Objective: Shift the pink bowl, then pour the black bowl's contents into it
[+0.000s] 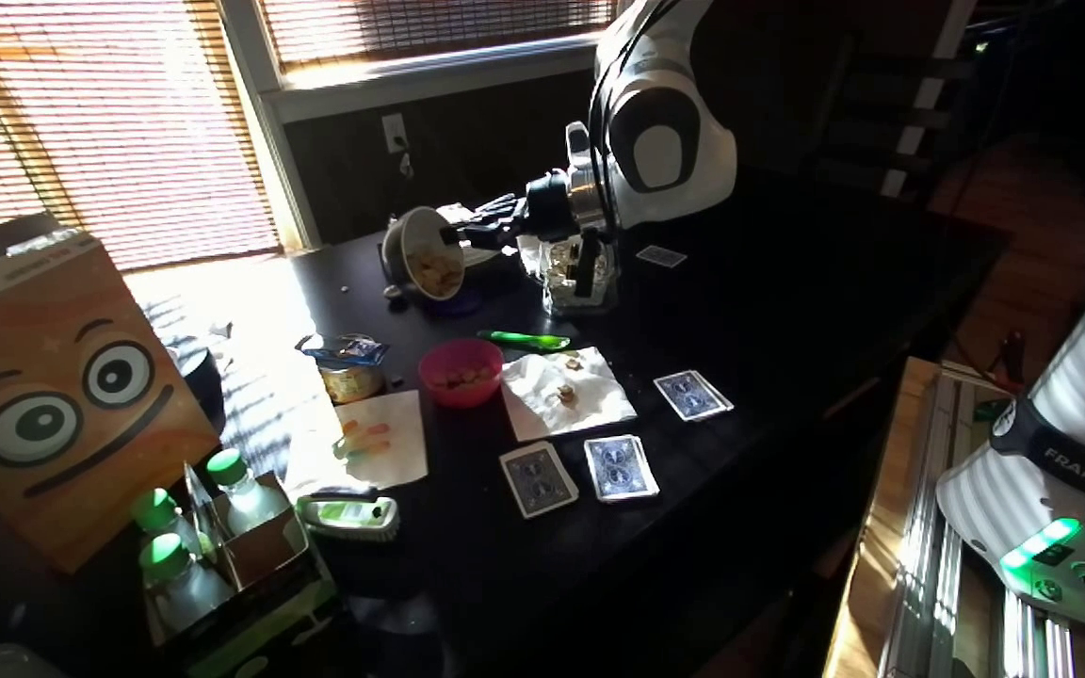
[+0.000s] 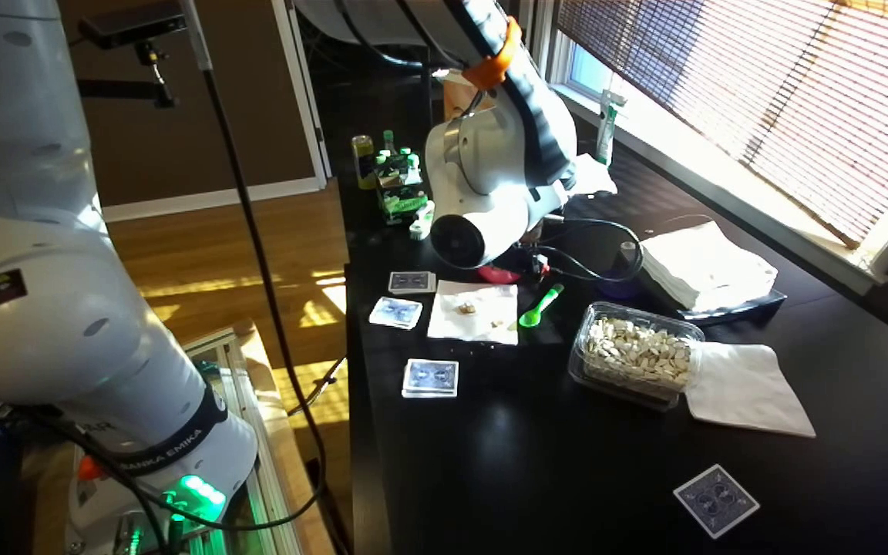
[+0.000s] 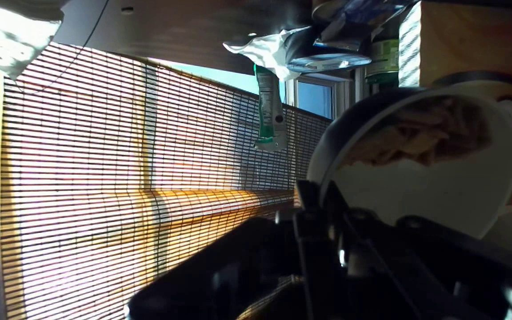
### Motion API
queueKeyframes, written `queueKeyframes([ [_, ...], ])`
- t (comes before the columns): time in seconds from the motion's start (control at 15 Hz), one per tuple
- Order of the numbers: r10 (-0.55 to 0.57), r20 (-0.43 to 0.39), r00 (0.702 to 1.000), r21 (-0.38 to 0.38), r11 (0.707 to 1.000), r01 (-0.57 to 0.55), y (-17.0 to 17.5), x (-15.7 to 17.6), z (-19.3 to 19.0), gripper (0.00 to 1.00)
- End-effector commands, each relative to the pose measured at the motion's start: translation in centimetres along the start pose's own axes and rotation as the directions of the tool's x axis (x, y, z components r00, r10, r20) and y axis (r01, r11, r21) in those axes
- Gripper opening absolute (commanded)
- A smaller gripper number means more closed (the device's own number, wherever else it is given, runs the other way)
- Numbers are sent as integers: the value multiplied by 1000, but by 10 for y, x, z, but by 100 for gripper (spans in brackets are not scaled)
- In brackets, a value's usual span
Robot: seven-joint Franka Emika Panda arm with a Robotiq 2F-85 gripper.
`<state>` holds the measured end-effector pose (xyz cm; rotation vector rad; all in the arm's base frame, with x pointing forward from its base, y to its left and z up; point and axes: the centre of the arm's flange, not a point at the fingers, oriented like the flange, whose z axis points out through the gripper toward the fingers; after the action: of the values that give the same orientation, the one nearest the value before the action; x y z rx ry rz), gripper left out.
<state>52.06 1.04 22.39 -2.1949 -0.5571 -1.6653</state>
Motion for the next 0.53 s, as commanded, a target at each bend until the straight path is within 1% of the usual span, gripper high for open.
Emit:
queueKeyframes([
  [0.0,-56,-38,998,31,998,57,-14,-7,3,2],
  [0.33,-87,-67,994,65,994,92,-17,-13,6,2],
  [0.47,-103,-72,992,61,992,107,-15,-16,7,2],
])
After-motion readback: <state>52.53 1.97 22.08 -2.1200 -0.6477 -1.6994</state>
